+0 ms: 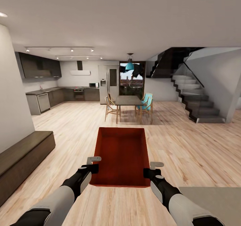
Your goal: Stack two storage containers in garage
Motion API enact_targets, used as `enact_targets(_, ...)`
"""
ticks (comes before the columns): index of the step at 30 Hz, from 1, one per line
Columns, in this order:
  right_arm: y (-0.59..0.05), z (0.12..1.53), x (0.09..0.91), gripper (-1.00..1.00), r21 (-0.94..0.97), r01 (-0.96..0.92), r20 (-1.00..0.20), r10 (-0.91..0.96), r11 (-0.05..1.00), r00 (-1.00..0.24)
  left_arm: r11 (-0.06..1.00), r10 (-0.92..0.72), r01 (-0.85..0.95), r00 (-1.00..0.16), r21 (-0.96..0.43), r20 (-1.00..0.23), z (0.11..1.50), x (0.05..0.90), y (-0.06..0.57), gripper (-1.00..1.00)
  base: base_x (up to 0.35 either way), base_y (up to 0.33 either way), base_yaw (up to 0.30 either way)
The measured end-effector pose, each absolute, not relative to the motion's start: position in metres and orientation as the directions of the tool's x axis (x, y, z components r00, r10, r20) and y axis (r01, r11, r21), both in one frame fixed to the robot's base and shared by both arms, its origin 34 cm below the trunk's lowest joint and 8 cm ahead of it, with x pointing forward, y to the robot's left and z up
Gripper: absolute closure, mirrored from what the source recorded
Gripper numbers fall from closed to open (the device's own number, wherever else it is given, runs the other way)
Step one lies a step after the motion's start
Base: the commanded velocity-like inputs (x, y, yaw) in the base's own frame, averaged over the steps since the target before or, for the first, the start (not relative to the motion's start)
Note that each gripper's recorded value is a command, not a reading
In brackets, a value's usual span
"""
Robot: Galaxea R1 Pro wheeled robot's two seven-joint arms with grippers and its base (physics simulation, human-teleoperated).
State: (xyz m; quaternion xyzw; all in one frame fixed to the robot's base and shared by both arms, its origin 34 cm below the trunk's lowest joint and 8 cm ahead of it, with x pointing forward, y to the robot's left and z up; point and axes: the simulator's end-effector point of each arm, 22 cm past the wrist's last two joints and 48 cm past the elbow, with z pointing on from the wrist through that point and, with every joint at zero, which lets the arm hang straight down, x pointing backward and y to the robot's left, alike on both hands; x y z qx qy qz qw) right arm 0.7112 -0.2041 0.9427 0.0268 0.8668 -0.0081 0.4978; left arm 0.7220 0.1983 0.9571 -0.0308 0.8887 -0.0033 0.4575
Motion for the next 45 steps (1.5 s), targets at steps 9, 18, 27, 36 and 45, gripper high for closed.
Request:
enact_targets(9, -0.2041, 0.9427, 0.7112, 1.0, 0.012, 0.055, -0.863, 0.038, 0.998, -0.503, 0.998, -0.058, -0.052, -0.579, -0.035, -0.813, 0.9569, 0.722, 0.1983, 1.0, 0.322, 0.0, 0.0)
enact_targets(18, -0.204, 0.9422, 0.7109, 1.0, 0.012, 0.054, -0.862, 0.038, 0.998, -0.505, 0.998, -0.058, -0.052, -0.582, -0.034, -0.811, 0.9562, 0.7215, 0.1984, 1.0, 0.322, 0.0, 0.0)
enact_targets(27, -0.2041, 0.9416, 0.7106, 1.0, 0.012, 0.054, -0.861, 0.038, 0.998, -0.508, 0.998, -0.058, -0.052, -0.585, -0.034, -0.809, 0.9557, 0.7211, 0.1983, 1.0, 0.322, 0.0, -0.094)
enact_targets(36, -0.2042, 0.9416, 0.7106, 1.0, 0.012, 0.054, -0.861, 0.038, 0.998, -0.508, 0.998, -0.058, -0.052, -0.585, -0.034, -0.809, 0.9557, 0.721, 0.1983, 1.0, 0.322, 0.0, -0.255)
enact_targets(45, -0.2038, 0.9422, 0.7109, 1.0, 0.012, 0.054, -0.862, 0.038, 0.998, -0.505, 0.998, -0.058, -0.051, -0.582, -0.034, -0.811, 0.9564, 0.7216, 0.1986, 1.0, 0.322, 0.0, -0.16)
